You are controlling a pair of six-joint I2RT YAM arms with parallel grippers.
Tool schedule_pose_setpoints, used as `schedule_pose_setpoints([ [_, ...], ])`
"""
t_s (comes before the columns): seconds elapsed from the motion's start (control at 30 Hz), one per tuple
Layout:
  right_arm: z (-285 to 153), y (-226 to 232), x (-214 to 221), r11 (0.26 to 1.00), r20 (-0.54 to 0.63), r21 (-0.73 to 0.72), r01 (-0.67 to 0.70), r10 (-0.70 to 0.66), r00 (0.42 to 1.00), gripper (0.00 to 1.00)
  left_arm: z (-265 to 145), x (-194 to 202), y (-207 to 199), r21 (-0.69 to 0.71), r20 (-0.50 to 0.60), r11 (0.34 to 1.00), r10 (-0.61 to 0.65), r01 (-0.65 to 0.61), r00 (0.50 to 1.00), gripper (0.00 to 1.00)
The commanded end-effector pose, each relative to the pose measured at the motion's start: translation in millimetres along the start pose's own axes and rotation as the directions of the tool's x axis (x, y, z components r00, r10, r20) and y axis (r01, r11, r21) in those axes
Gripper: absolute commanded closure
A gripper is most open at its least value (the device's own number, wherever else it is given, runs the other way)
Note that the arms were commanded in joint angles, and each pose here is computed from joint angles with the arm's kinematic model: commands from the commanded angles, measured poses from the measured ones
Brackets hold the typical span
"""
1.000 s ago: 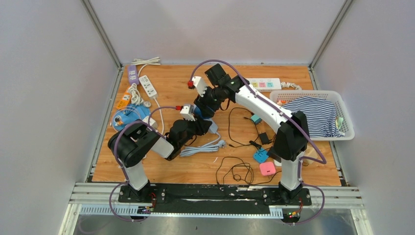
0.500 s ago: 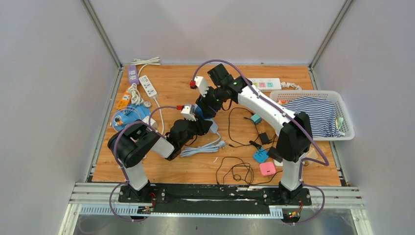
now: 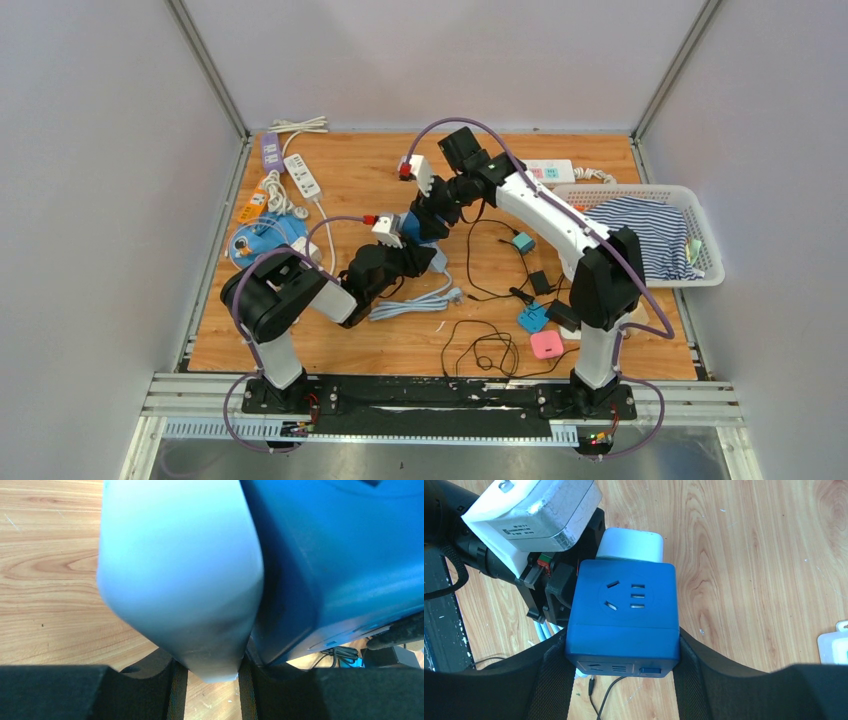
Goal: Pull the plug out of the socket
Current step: Remove the plug from the socket.
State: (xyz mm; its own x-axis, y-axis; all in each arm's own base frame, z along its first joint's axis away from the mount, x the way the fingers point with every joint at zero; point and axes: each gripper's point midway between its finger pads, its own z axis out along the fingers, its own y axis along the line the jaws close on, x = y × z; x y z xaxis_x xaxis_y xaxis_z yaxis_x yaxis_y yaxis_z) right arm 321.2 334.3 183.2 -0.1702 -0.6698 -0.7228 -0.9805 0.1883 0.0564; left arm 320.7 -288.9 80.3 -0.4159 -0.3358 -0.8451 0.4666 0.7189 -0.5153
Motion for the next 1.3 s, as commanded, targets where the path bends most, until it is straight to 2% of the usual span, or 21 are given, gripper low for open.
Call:
schedule_pose_setpoints([
  [0.0,-1.8,32.3,7.6,0.997,-0.037,-0.082,-0.001,-0.002,0.999,1.0,3.0,0.5,-10.1,0.049,-0.009,0.998,0.047,-0.047,0.999,1.0],
  [0.07,1.8,-1.9,21.3,0.994,-0.103,0.104,-0.035,0.046,0.994,1.0,3.1,0.7,-10.3,0.051,-0.009,0.998,0.046,-0.046,0.999,1.0],
  [0.13,1.9,-23.7,31.6,0.974,-0.138,0.221,-0.054,0.086,0.987,1.0,2.9,0.9,-10.1,0.051,-0.009,0.998,0.047,-0.046,0.999,1.0],
  [0.23,2.3,-31.4,37.3,0.964,-0.148,0.26,-0.063,0.104,0.983,1.0,3.0,0.4,-10.1,0.051,-0.006,0.998,0.047,-0.047,0.999,1.0],
  [0.33,5.3,-11.4,30.6,0.988,-0.113,0.149,-0.051,0.069,0.991,1.0,2.9,0.9,-9.8,0.05,-0.007,0.998,0.047,-0.046,0.999,1.0],
  [0.4,5.2,21.5,25.1,0.999,-0.072,-0.026,-0.032,0.03,0.997,1.0,2.9,1.1,-9.7,0.05,-0.008,0.998,0.047,-0.047,0.999,1.0],
  [0.5,-7.3,70.8,11.4,0.96,0.029,-0.278,0.038,-0.031,0.999,1.0,2.9,0.9,-10.5,0.053,-0.009,0.998,0.046,-0.046,0.999,1.0],
  [0.6,-14.8,79.6,4.8,0.947,0.056,-0.316,0.06,-0.044,0.997,1.0,2.9,0.9,-10.3,0.052,-0.01,0.997,0.048,-0.048,0.999,1.0],
  [0.63,-13.9,74.8,7.2,0.955,0.04,-0.292,0.051,-0.041,0.998,1.0,3.4,0.8,-11.2,0.054,-0.009,0.997,0.048,-0.048,0.999,1.0],
  [0.73,-2.7,27.8,22.4,0.999,-0.062,-0.045,-0.012,0.009,0.998,1.0,3.2,1.5,-10.5,0.052,-0.011,0.997,0.051,-0.05,0.999,1.0],
  [0.8,0.0,-9.1,33.1,0.988,-0.109,0.147,-0.047,0.063,0.992,1.0,3.0,1.3,-10.5,0.052,-0.011,0.997,0.051,-0.05,0.999,1.0],
  [0.83,-0.3,-18.8,36.9,0.98,-0.113,0.186,-0.066,0.088,0.99,1.0,3.1,1.2,-10.4,0.051,-0.01,0.997,0.05,-0.049,0.999,1.0],
  [0.97,-7.9,-31.6,38.9,0.966,-0.085,0.234,-0.109,0.132,0.988,1.0,3.4,1.9,-9.7,0.05,-0.009,0.998,0.05,-0.05,0.999,1.0],
  [1.13,-14.5,-48.8,50.0,0.931,-0.104,0.346,-0.113,0.158,0.982,1.0,4.6,2.4,-10.6,0.052,-0.013,0.997,0.05,-0.049,0.999,1.0],
  [1.27,-10.3,-36.0,45.4,0.958,-0.076,0.259,-0.121,0.144,0.987,1.0,4.4,2.4,-10.1,0.048,-0.013,0.998,0.051,-0.05,0.999,1.0],
])
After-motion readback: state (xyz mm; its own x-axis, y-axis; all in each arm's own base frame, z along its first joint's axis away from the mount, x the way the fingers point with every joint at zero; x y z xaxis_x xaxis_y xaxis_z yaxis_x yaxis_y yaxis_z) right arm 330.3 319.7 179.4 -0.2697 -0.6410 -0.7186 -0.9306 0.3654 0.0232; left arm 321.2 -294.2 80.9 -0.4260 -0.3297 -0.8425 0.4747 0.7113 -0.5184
